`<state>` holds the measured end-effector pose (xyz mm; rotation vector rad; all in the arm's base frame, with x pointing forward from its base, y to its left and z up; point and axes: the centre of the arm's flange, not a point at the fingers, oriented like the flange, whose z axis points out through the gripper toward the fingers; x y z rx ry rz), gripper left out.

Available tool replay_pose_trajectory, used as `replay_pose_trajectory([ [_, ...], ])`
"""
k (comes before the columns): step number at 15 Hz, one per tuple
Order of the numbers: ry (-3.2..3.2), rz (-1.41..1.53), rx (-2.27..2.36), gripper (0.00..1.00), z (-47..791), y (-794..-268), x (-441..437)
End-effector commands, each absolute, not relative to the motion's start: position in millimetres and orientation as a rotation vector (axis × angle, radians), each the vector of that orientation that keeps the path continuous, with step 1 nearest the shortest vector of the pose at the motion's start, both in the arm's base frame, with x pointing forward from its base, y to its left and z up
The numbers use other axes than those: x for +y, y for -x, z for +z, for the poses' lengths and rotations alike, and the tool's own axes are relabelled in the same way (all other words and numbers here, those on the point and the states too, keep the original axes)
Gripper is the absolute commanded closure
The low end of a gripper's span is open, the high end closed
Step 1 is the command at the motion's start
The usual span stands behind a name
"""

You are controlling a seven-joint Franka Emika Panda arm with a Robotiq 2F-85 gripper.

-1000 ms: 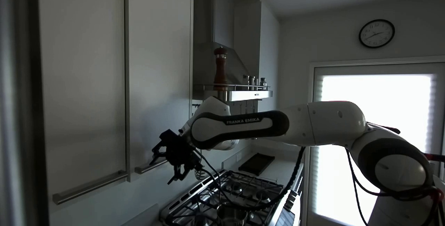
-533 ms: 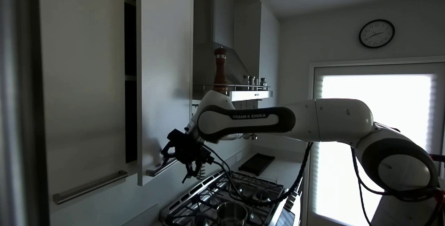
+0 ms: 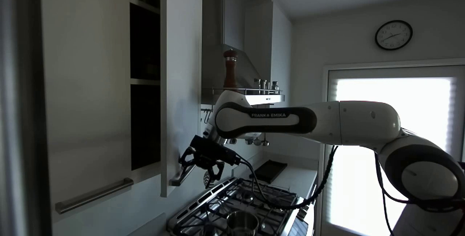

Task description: Open the top right cupboard door then take the container out of it and put it on the countertop

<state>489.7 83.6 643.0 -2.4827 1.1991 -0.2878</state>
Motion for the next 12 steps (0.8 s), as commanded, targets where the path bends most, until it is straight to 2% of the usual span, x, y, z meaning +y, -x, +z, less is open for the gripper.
replay_pose_trajectory([
  [1,2.614,-0.248,1.135,0.00,613,-465,47],
  [4,2.633,-0.290,1.067,0.00,610,-460,37],
  [5,2.556,-0.321,1.069,0.00,643,-476,66],
  [12,2.555,-0.333,1.054,0.00,646,-478,69],
])
